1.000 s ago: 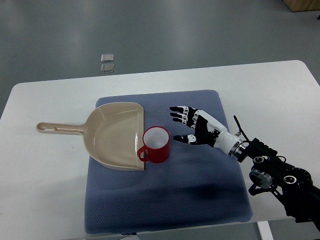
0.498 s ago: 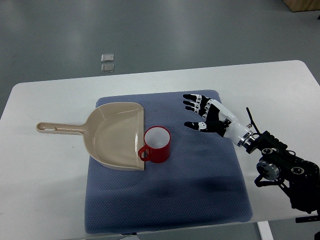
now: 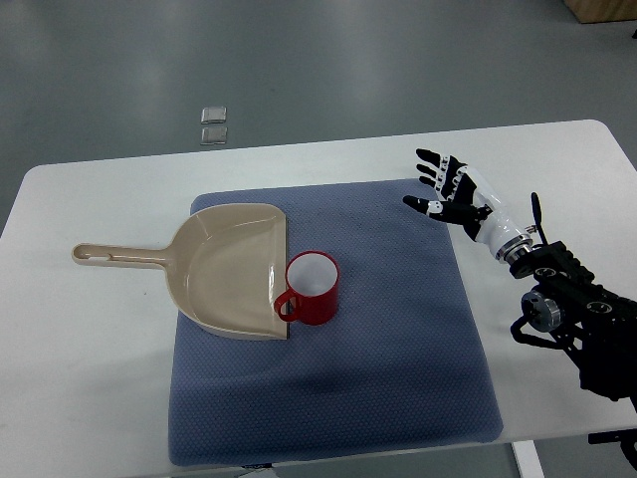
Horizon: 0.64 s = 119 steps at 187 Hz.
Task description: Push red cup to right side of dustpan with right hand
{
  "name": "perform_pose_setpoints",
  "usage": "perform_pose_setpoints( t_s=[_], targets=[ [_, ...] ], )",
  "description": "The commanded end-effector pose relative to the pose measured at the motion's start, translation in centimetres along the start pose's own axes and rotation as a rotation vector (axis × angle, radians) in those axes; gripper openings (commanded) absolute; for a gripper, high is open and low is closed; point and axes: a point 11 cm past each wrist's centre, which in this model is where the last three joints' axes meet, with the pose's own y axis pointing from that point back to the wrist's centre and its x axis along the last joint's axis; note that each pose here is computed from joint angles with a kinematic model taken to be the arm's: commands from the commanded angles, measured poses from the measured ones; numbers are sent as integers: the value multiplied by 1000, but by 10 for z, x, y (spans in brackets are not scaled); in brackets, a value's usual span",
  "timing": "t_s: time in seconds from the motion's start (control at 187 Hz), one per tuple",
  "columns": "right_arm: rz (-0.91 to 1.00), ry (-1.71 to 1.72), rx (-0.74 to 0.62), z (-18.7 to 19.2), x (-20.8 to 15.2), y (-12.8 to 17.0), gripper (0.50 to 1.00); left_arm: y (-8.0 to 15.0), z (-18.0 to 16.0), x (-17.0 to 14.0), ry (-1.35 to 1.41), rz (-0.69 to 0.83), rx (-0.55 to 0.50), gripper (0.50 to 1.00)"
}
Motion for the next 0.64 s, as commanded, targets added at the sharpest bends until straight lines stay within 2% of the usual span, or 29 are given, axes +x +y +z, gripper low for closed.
perform_pose_setpoints(
  t_s=[0.0,0.241,0.631],
  targets=[
    [46,0,-7,0,6,-1,928,0,0,0,0,0,0,1000],
    [149,32,-4,1,13,0,928,0,0,0,0,0,0,1000],
    [155,29,-9,5,14,5,932,0,0,0,0,0,0,1000]
  ],
)
